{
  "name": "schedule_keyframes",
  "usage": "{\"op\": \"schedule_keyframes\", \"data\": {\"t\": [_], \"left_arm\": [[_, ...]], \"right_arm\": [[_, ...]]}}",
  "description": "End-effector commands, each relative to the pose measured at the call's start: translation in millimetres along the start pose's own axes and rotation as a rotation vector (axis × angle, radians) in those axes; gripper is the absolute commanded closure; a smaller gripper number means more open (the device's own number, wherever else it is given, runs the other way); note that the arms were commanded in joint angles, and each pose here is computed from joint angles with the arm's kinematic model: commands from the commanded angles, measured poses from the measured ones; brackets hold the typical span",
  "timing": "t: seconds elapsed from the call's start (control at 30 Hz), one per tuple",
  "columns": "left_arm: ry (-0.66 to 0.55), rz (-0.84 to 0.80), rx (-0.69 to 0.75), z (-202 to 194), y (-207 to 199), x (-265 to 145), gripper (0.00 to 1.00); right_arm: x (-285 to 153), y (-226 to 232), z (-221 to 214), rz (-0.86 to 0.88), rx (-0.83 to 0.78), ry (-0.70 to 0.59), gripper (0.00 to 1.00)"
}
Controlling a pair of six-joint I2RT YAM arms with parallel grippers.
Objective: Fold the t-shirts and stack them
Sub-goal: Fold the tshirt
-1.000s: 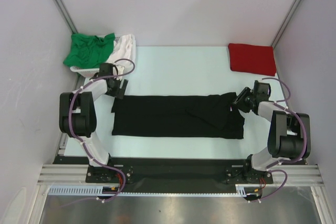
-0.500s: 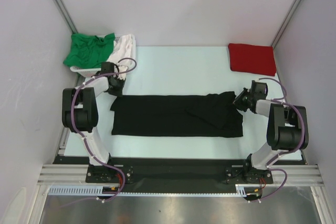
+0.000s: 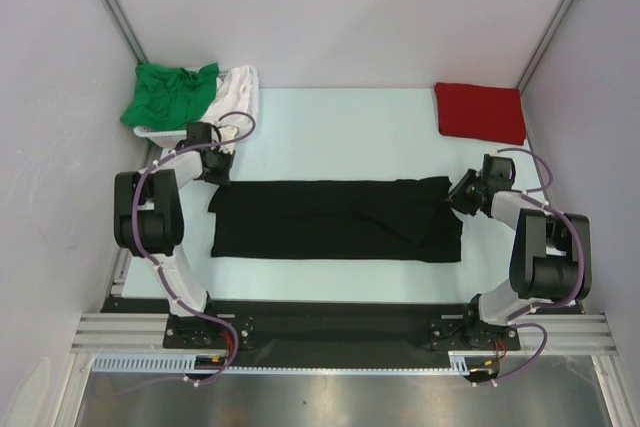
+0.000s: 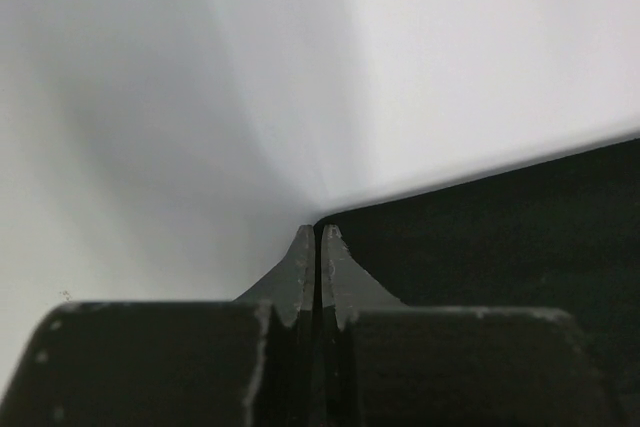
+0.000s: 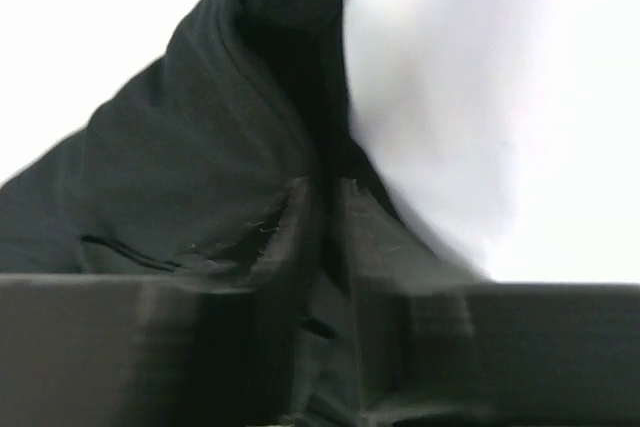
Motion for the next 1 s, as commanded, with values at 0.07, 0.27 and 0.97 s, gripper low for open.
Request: {"op": "schedule_keyframes", "data": {"t": [0.07,0.27,0.97], "left_arm": [[-0.004,0.007,-0.004,-6.8,13.1,-13.6,1.0],[-0.019,0.095,0.013,1.7,25.4,-29.3,0.67],[0.079,0.002,0.074,-19.5,2.6,-15.6,0.48]], "right_arm": [[-10.4,9.7,19.8,0.011,-0.043,-0.027,0.56],[-56.4,-10.7,14.5,-0.179,-0.035,-0.041,0.45],[-69.4,-35.1,-103.0,-0.257,0.194,0.112,0.51]]}}
Point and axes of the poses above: each gripper's point midway between its finger pads, its own x axis out along the fingers, its own y axis along the line the jaws close on, z = x × y, the point moved 2 cm from there along -x, back along the fingers, and after that the axes turned 9 degrees about -x, right-handed, at the moved point
